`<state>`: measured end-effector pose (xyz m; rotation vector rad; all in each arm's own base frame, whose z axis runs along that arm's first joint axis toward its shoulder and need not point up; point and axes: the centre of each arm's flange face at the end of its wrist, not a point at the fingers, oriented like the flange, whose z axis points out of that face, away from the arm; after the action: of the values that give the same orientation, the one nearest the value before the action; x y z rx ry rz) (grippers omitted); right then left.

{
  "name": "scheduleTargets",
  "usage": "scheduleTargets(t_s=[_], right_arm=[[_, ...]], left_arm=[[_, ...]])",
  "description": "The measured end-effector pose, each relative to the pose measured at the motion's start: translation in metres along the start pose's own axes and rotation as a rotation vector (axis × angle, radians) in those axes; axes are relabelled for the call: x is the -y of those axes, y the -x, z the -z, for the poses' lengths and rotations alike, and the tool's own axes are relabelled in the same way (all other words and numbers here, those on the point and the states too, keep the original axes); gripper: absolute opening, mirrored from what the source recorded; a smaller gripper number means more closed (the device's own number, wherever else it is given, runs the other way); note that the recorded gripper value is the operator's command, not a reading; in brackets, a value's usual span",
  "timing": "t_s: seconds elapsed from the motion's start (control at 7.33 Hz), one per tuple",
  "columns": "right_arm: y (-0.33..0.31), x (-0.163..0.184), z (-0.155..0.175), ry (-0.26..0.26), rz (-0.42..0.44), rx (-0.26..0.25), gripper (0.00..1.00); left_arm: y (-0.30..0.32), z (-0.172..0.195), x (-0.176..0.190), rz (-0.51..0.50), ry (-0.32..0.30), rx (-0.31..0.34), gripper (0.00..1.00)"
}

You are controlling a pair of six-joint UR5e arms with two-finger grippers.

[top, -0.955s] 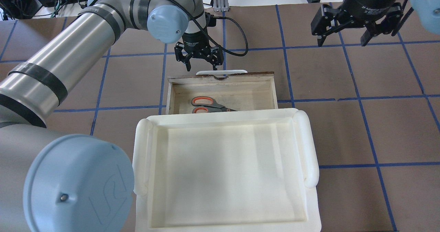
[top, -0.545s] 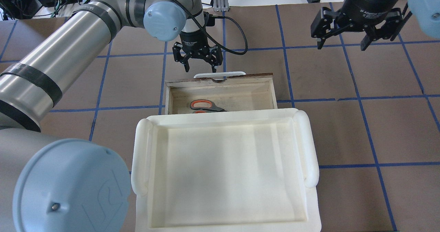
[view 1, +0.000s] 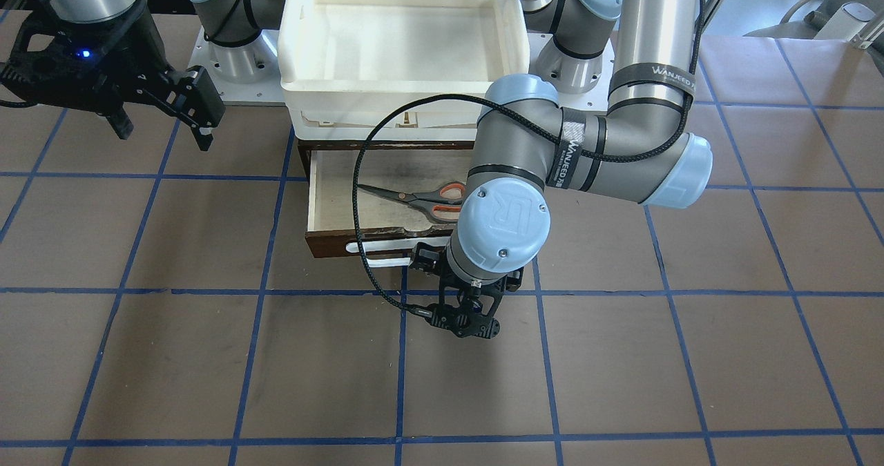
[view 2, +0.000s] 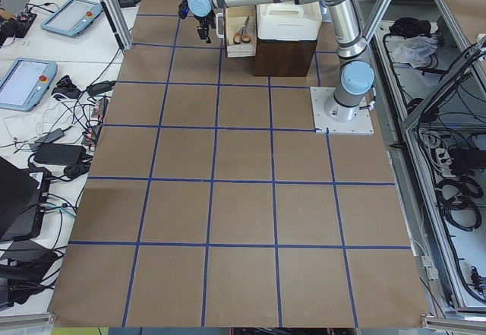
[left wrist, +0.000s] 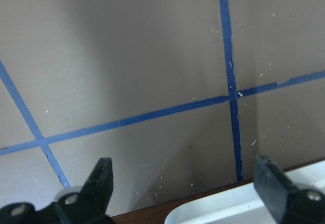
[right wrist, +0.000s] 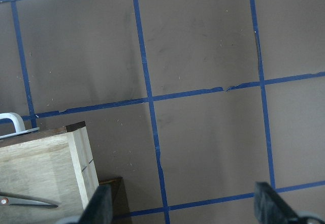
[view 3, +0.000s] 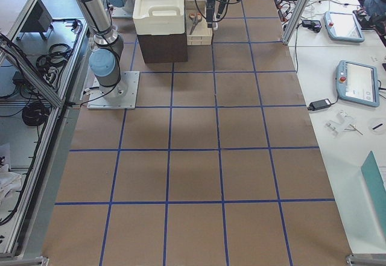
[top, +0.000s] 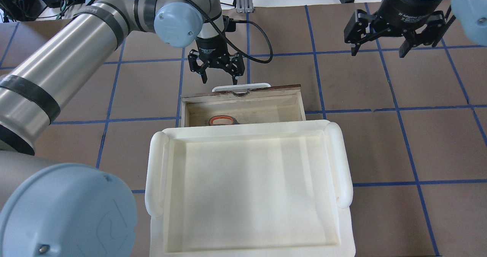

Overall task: Put scissors in drawer and close it
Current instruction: 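Lower the left gripper to the drawer's white handle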

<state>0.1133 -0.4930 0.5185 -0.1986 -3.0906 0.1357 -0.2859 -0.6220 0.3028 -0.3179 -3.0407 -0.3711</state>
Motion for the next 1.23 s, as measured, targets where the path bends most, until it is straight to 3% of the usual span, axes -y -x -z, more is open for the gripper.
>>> scheduleTargets(t_s=[0.55, 1.09, 1.23], right_arm=[[0.000, -0.003, 0.002, 0.003, 0.110, 0.008, 1.00], [0.000, -0.004, 0.003, 0.005, 0.123, 0.008, 1.00], [0.000, -0.004, 0.003, 0.003, 0.122, 0.007, 1.00]], left_arm=[[0.008, 0.010, -0.025, 0.026, 0.050, -0.003, 1.00], [0.011, 0.013, -0.030, 0.040, 0.063, -0.013, 1.00], [0.012, 0.019, -0.029, 0.086, 0.050, -0.037, 1.00]])
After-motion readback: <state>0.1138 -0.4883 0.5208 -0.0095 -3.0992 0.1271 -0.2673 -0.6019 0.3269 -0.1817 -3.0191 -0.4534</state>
